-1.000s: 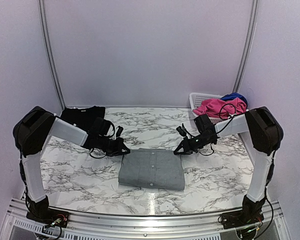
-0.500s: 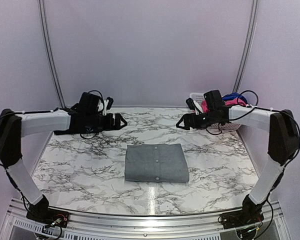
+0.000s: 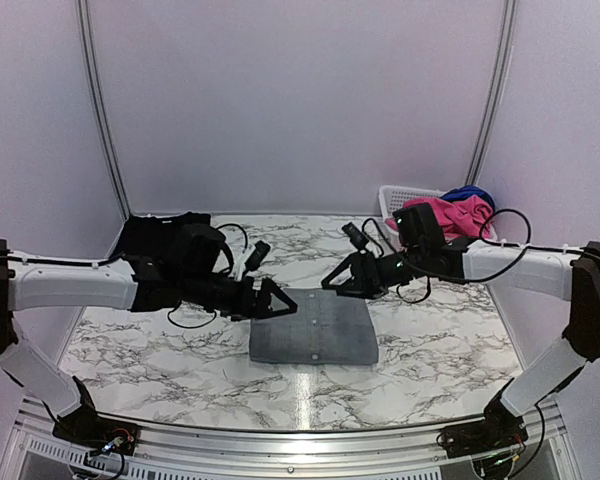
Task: Fold and stack the mixed laundry pile
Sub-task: Smooth out the square-folded shirt at the center of the board.
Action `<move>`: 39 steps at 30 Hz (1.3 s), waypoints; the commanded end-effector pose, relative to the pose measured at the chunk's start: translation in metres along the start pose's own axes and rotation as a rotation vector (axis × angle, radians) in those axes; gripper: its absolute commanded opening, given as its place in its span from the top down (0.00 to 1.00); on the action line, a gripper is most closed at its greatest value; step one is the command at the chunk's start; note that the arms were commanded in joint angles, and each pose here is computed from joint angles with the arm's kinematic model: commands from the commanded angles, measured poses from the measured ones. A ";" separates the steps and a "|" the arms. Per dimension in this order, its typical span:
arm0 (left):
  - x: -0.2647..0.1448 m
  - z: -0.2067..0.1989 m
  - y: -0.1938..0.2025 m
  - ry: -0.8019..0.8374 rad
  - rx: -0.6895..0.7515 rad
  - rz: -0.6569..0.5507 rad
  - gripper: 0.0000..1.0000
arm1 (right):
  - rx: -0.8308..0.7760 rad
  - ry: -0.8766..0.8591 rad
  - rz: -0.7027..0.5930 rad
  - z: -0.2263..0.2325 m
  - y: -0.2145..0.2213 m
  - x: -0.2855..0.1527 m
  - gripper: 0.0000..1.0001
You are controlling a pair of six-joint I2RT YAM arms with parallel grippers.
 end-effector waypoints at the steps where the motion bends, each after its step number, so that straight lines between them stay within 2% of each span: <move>1: 0.031 -0.030 0.022 0.139 -0.006 0.116 0.01 | 0.071 -0.203 0.055 0.034 0.029 0.031 0.01; 4: 0.053 -0.022 0.034 0.152 -0.048 0.180 0.01 | 0.133 -0.257 0.081 0.031 0.055 0.045 0.02; 8: 0.077 0.007 0.042 0.147 -0.127 0.213 0.02 | 0.191 -0.257 0.113 0.010 0.078 0.058 0.01; 15: 0.081 0.101 0.034 0.067 -0.348 0.087 0.03 | 0.326 -0.156 0.151 -0.066 0.126 0.065 0.02; 19: 0.079 0.105 0.051 0.069 -0.367 0.134 0.03 | 0.371 -0.163 0.187 -0.073 0.147 0.064 0.05; 21: 0.067 0.090 0.051 0.107 -0.335 0.138 0.03 | 0.343 -0.175 0.180 -0.062 0.135 0.058 0.06; 25: 0.042 0.060 0.029 0.102 -0.237 0.108 0.03 | 0.212 -0.199 0.066 -0.033 0.071 0.031 0.03; 28: 0.047 0.040 0.001 0.118 -0.185 0.076 0.03 | 0.168 -0.194 -0.009 -0.038 0.031 0.019 0.03; 30: 0.057 0.037 -0.020 0.126 -0.178 0.047 0.03 | 0.155 -0.191 -0.014 -0.050 0.017 0.025 0.03; 34: 0.083 0.048 -0.062 0.116 -0.185 -0.009 0.04 | 0.168 -0.203 -0.024 -0.078 0.006 0.047 0.03; 39: 0.110 0.101 -0.086 0.034 -0.251 -0.051 0.04 | 0.197 -0.174 -0.052 -0.129 0.006 0.060 0.05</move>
Point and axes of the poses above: each gripper's point midway between its finger pads, its own x axis out along the fingers, its own z axis along the line the jaws close on, y = z × x, the point moved 6 cm from there along -x, back along the fingers, and after that the axes turned 12 degrees about -x, right-handed, at the moved point
